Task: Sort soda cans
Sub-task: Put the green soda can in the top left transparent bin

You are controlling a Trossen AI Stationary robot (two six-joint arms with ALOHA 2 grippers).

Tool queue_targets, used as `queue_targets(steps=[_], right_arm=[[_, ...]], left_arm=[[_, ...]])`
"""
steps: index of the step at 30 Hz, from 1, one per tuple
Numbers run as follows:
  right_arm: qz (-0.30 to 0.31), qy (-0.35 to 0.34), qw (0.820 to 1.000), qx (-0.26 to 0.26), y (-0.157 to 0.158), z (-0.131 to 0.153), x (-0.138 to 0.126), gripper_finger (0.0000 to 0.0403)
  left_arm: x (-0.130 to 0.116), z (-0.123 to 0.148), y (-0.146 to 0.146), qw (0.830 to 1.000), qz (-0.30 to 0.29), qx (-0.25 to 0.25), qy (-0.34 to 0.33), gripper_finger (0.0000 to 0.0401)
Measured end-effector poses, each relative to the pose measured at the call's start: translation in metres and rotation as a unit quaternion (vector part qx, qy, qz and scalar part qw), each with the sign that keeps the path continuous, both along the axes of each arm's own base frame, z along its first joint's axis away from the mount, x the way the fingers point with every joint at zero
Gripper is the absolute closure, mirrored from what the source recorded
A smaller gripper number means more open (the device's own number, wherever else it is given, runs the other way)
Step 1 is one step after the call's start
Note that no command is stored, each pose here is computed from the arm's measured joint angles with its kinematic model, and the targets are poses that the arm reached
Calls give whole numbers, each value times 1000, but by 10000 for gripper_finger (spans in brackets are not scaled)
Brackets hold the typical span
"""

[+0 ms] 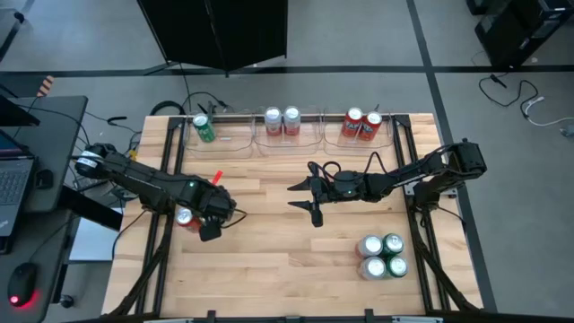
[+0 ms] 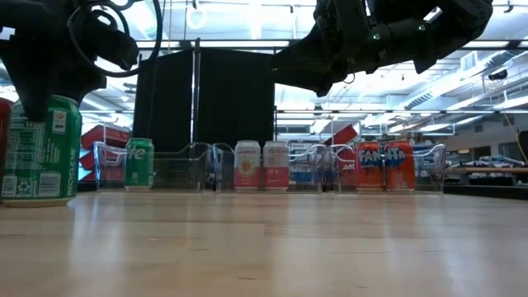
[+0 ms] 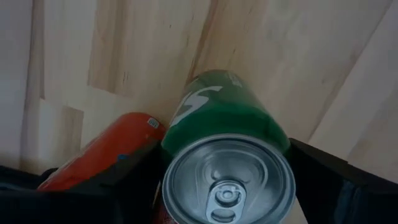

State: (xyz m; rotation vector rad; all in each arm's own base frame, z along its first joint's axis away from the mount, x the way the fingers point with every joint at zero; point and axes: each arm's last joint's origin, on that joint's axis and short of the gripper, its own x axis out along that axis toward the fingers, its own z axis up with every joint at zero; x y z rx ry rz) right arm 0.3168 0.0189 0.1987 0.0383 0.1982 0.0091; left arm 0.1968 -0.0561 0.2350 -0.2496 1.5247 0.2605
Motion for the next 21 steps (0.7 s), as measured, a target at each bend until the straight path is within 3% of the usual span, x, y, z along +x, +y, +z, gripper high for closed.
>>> queue_targets(steps=[2,10,17,21], right_arm=[[0,0,1000,0,0,0,0,207],[0,0,1000,0,0,0,0,208],[0,0,1000,0,0,0,0,206],[0,0,1000,0,0,0,0,207]], left_arm=[[0,0,0,1000,-1,-3,1,111],[5,8,0,1000,5,-12,-14,111],[21,53,17,995,49,-21,-80,111],[23,83,42,989,101,4,-104,111]])
